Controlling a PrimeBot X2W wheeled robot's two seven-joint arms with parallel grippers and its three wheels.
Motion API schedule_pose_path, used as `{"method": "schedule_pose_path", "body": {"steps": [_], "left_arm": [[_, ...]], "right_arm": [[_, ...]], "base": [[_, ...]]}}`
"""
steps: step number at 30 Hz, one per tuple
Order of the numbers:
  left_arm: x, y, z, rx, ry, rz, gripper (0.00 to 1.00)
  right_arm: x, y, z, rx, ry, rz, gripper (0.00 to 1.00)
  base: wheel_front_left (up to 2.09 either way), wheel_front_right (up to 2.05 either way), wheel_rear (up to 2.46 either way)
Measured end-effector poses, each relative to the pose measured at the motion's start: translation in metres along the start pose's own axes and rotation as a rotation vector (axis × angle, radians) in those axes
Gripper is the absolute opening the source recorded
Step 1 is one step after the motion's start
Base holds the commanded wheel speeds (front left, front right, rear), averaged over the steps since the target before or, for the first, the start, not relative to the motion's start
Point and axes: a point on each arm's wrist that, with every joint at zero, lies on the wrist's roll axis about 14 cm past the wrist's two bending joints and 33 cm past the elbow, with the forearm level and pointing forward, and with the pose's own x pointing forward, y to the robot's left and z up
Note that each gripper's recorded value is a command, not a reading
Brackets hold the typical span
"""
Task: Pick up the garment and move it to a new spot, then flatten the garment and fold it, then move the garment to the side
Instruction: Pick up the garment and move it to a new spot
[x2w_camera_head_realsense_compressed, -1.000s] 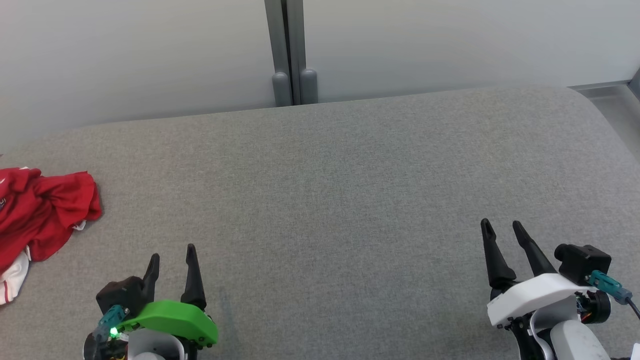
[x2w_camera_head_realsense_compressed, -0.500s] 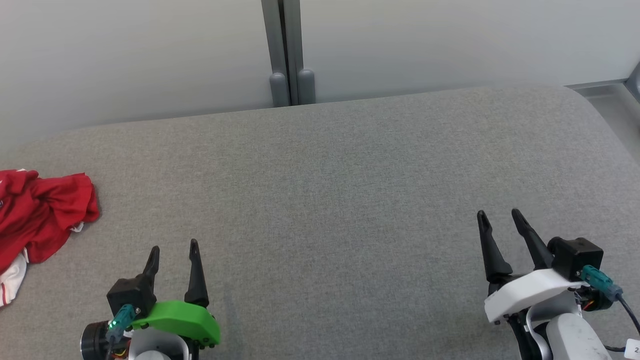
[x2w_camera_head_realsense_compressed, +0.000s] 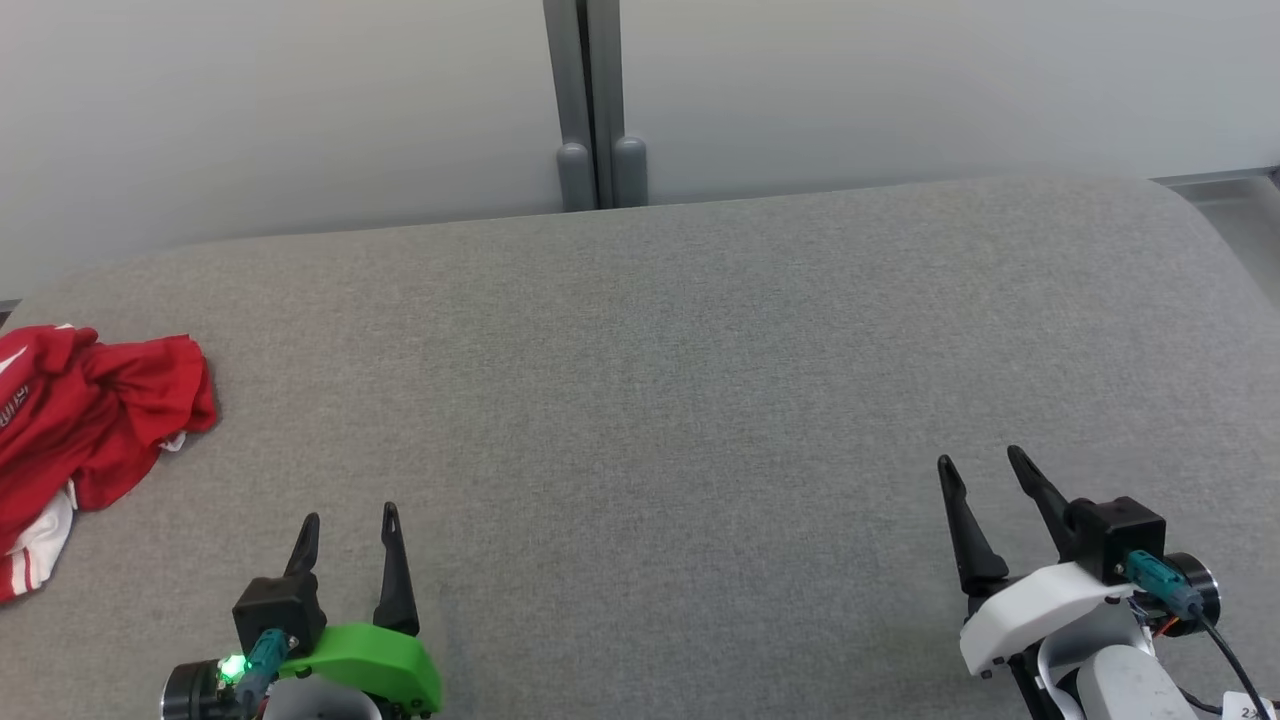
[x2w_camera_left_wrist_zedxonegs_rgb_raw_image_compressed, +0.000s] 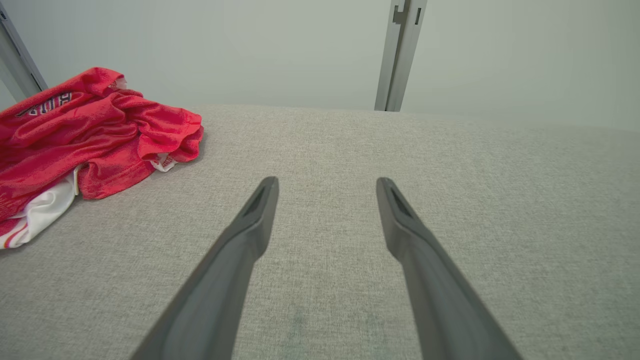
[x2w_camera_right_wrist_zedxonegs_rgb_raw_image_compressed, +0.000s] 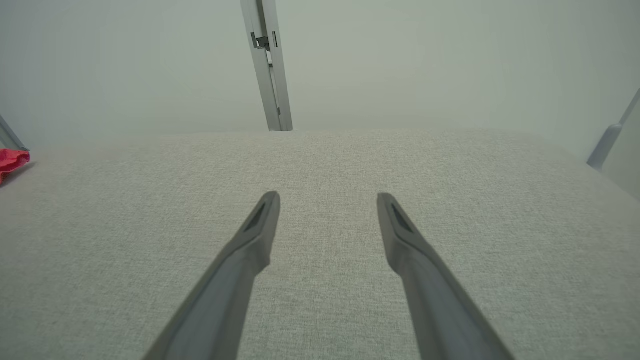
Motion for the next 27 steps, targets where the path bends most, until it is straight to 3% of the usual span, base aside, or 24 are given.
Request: {"method": "schedule_pose_path", "body": {"steps": [9,14,27], "left_arm": [[-0.022,0.032,-0.01,0.041,0.016,0.099,1.0],[-0.044,0.065,-0.013,0.076,0.021,0.201,1.0],[-0.144,0.159,-0.029,0.018,0.051,0.594,1.0]], "right_arm": [[0.017,0.049,-0.009,-0.038,0.014,0.151,1.0],[0.028,0.094,-0.015,-0.06,0.023,0.284,1.0],[0.032,0.216,-0.038,-0.055,0.069,0.636,1.0]], "base": [[0.0,0.0,0.0],[0.0,0.0,0.0],[0.0,0.0,0.0]]}}
